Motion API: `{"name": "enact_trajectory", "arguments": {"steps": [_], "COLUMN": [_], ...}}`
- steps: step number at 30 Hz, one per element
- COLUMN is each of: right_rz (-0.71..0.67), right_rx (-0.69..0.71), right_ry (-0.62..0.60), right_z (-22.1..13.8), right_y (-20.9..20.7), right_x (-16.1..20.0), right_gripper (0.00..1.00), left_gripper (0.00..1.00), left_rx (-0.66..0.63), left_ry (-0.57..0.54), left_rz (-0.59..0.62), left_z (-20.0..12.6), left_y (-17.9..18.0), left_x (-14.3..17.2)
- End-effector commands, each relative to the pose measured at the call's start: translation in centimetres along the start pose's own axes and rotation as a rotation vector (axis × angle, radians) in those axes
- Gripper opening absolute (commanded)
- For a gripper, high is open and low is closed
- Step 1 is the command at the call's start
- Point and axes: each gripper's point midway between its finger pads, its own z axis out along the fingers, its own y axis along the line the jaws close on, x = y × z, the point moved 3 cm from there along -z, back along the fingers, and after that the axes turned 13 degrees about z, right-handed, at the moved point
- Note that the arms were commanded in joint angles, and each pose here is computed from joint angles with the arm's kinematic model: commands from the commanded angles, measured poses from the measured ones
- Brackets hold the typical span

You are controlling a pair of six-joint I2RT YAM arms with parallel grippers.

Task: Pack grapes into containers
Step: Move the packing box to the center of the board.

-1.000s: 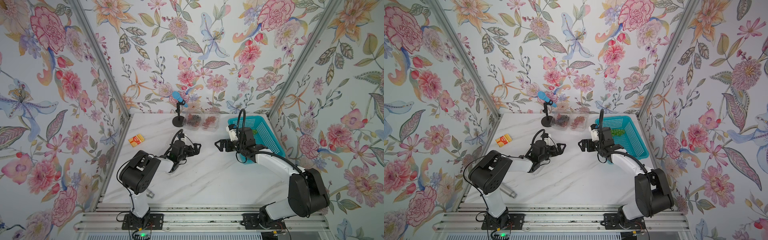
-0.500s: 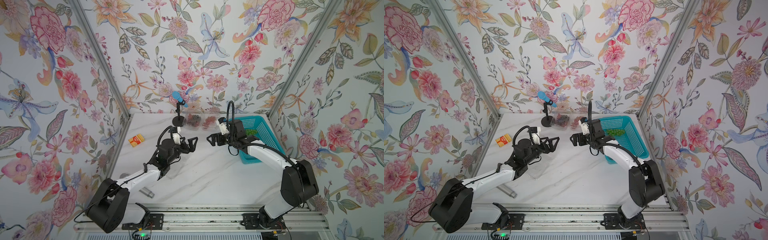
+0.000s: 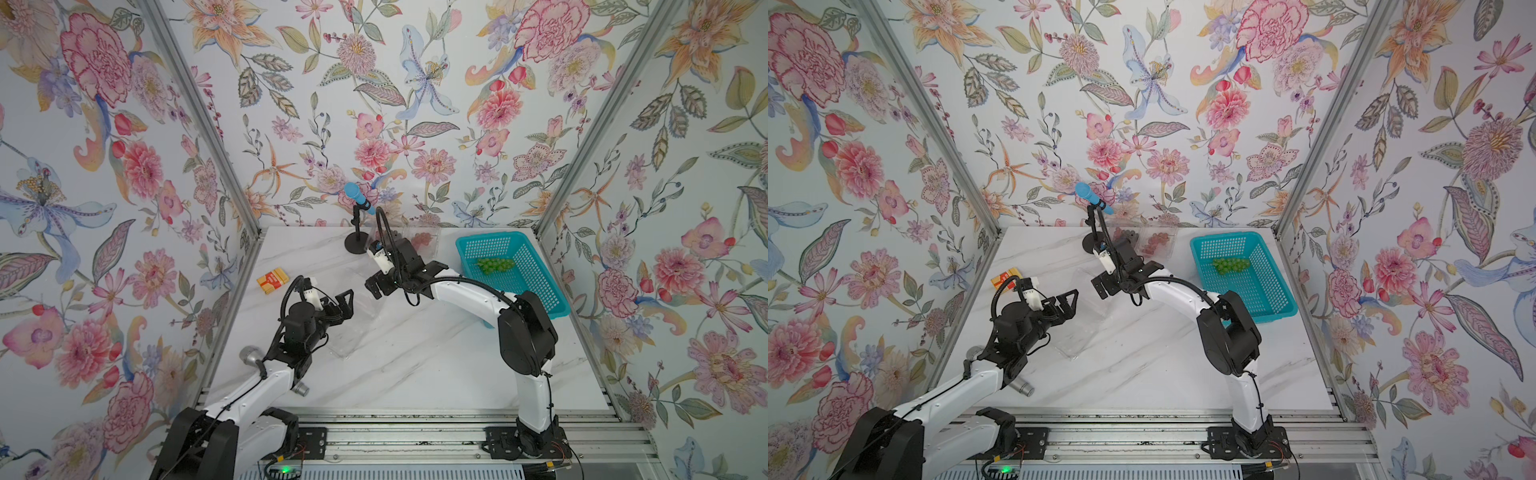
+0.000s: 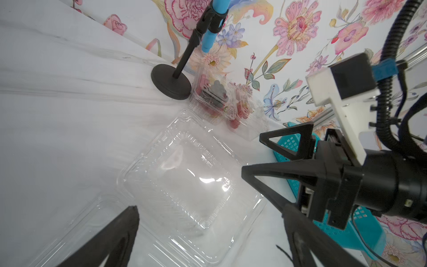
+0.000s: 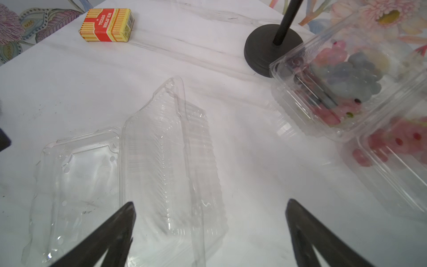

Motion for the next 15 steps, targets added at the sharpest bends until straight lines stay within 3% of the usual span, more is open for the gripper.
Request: {"name": "enact_trajectory", "arguments": {"steps": [1,5,11,15], "right_rz": [-0.106,-0.133,-0.131,-0.105], "right_rx": [0.073,0.166,0.267,0.302], "right_ry": [0.039,0.067,0.061,0.054], "right_z": [1.6,3.9,5.6,5.5], "right_y": [-0.1,-0.6,-1.6,-2.0], "right_x": [0.4,0.4,0.0,-0.1], "right_gripper": [1.00,0.96,0.78,0.49], "left_gripper": [1.00,1.00,1.00,1.00], "left_rx": [-0.058,-0.084,-0.088,-0.084], "left_ry": [-0.019,-0.013,-0.007,0.006], "left_rz": [-0.039,-0.060,-0.072,-0.076], "left_z": [-1.1,-1.9,-2.4,-2.2], "left_y": [1.5,2.8,3.5,3.6], "left_x": [0.1,0.6,1.2,1.7]}}
